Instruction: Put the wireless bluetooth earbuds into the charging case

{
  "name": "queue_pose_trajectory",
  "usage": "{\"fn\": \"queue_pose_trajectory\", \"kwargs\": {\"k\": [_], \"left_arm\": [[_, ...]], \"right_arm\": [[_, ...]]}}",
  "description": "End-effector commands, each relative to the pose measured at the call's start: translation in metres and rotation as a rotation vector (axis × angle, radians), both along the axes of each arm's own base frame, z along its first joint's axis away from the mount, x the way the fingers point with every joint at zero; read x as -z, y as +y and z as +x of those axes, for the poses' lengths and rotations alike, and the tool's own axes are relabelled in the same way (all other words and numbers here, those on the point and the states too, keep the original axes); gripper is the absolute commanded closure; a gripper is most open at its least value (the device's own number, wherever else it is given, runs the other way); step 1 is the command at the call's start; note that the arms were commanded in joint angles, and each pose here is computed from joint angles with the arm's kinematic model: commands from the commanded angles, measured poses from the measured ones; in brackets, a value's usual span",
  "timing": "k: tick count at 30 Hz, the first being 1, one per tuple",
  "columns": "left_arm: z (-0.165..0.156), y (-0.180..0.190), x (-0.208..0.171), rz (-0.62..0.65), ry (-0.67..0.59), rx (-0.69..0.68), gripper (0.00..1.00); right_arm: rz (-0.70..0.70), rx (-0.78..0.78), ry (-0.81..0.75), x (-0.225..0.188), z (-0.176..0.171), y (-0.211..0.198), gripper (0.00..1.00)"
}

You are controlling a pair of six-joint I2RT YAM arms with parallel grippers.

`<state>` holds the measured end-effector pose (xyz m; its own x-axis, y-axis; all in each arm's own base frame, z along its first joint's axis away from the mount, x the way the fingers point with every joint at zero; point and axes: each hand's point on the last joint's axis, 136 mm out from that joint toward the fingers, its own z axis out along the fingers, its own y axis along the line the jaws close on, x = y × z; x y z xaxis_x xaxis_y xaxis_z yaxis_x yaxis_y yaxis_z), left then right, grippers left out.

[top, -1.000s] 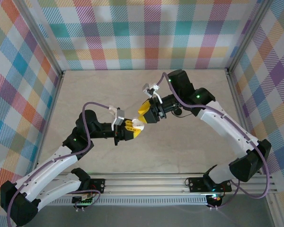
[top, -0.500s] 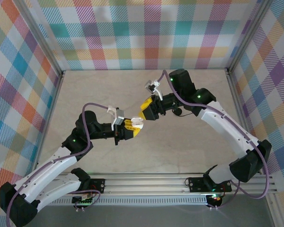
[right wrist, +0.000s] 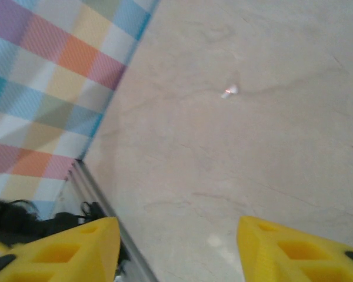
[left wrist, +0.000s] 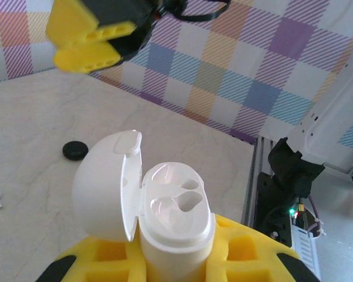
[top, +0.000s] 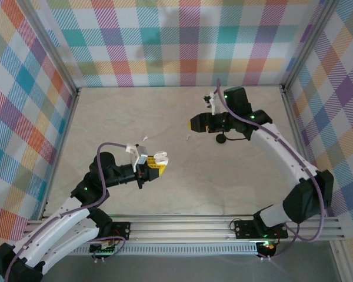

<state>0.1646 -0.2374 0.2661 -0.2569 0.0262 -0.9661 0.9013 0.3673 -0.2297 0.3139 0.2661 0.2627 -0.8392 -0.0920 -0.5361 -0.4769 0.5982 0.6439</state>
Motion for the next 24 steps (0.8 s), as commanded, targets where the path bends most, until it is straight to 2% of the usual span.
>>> {"fn": "queue_pose_trajectory", "kwargs": {"k": [1, 7, 10, 12, 16, 24], "left_arm": [[0.004, 0.009, 0.005, 0.004, -0.003, -0.059, 1.0], [0.003, 0.015, 0.008, 0.014, -0.017, -0.08, 1.0], [0.004, 0.015, 0.011, 0.026, -0.023, -0.085, 1.0], [0.005, 0.014, 0.014, 0.035, -0.024, -0.085, 1.0], [0.007, 0.014, 0.017, 0.047, -0.027, -0.085, 1.0], [0.01, 0.014, 0.023, 0.066, -0.029, -0.092, 1.0]], "right_arm": [[-0.096, 0.102, 0.07, 0.042, 0.029, -0.003, 0.52], [-0.286, 0.191, 0.17, 0.116, 0.065, -0.011, 0.6], [-0.351, 0.234, 0.223, 0.15, 0.076, -0.015, 0.56], [-0.382, 0.262, 0.248, 0.169, 0.082, -0.018, 0.58], [-0.4, 0.297, 0.256, 0.192, 0.093, -0.018, 0.67], [-0.414, 0.318, 0.255, 0.215, 0.11, -0.014, 0.68]]}}
